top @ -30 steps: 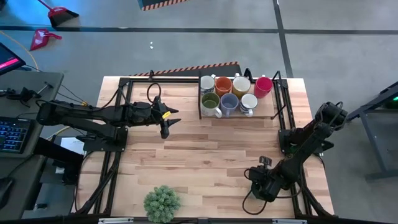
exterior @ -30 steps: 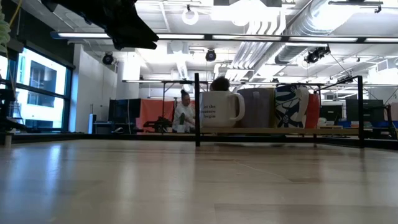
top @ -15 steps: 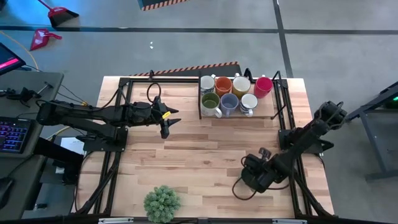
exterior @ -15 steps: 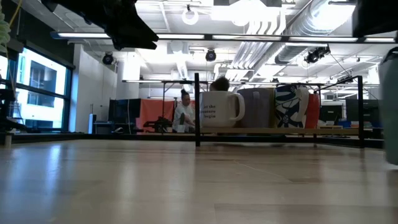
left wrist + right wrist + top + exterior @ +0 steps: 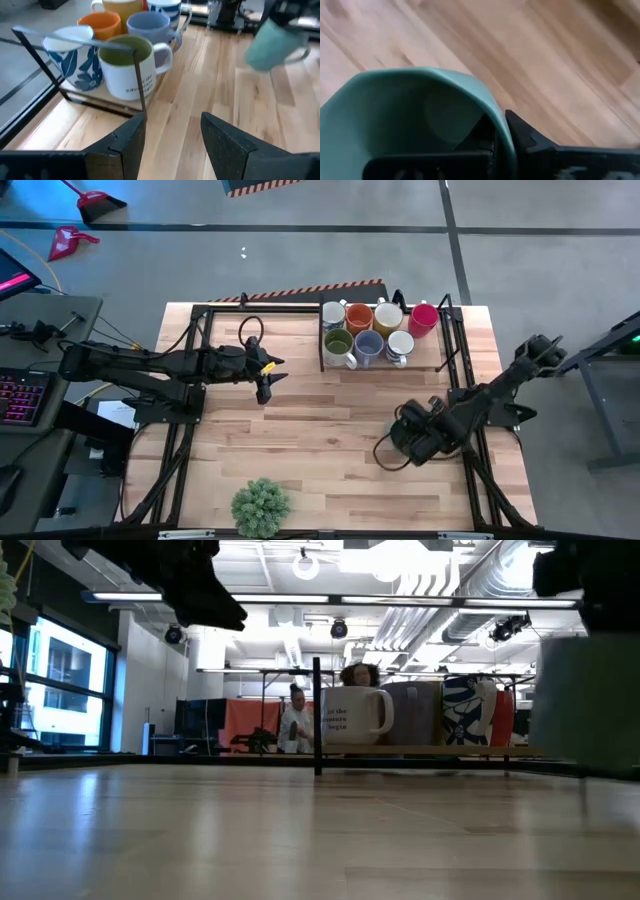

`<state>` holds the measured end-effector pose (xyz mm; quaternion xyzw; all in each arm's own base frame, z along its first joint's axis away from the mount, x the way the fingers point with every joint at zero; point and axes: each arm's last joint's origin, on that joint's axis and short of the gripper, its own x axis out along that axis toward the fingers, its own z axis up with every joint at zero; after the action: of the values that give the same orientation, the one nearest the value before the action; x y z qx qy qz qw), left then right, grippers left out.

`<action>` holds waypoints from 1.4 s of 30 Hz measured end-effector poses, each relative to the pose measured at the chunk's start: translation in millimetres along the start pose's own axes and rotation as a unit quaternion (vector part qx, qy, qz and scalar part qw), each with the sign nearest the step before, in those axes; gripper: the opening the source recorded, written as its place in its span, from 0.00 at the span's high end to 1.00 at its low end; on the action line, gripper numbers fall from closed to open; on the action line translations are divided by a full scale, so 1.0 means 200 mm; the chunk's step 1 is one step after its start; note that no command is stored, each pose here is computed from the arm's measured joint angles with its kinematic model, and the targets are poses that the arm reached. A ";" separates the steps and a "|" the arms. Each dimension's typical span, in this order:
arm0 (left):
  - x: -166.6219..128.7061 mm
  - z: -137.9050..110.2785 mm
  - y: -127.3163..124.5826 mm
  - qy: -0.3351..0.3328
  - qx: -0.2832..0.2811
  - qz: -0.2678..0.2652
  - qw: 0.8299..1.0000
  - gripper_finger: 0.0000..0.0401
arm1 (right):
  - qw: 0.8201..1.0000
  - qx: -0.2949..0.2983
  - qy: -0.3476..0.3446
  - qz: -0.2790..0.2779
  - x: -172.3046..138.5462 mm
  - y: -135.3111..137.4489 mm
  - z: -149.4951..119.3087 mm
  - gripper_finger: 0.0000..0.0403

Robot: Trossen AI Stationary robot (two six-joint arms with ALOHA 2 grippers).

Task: Place coffee mugs
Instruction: Put the green mug on the shelf

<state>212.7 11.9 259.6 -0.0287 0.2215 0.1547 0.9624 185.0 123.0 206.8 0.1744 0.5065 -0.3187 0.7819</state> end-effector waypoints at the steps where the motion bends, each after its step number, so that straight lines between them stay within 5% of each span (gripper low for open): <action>1: 0.00 -0.01 0.00 0.006 0.002 0.001 1.000 0.55 | 1.000 0.010 -0.001 -0.001 -0.03 -0.02 0.02 1.00; 12: 0.00 -0.02 0.00 0.017 0.010 0.002 1.000 0.55 | 0.995 0.041 0.047 -0.081 -0.24 -0.25 0.20 1.00; 29: 0.00 -0.02 0.00 0.017 0.018 0.002 1.000 0.55 | 0.977 0.070 0.019 -0.200 -0.17 -0.42 0.39 1.00; 42: 0.00 -0.02 0.00 0.017 0.018 0.002 1.000 0.55 | 0.970 0.124 0.055 -0.203 -0.16 -0.58 0.48 1.00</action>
<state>211.0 11.8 256.5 -0.0134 0.2411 0.1519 0.9584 163.1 -8.4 283.1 0.1806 0.5303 -0.5207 0.6442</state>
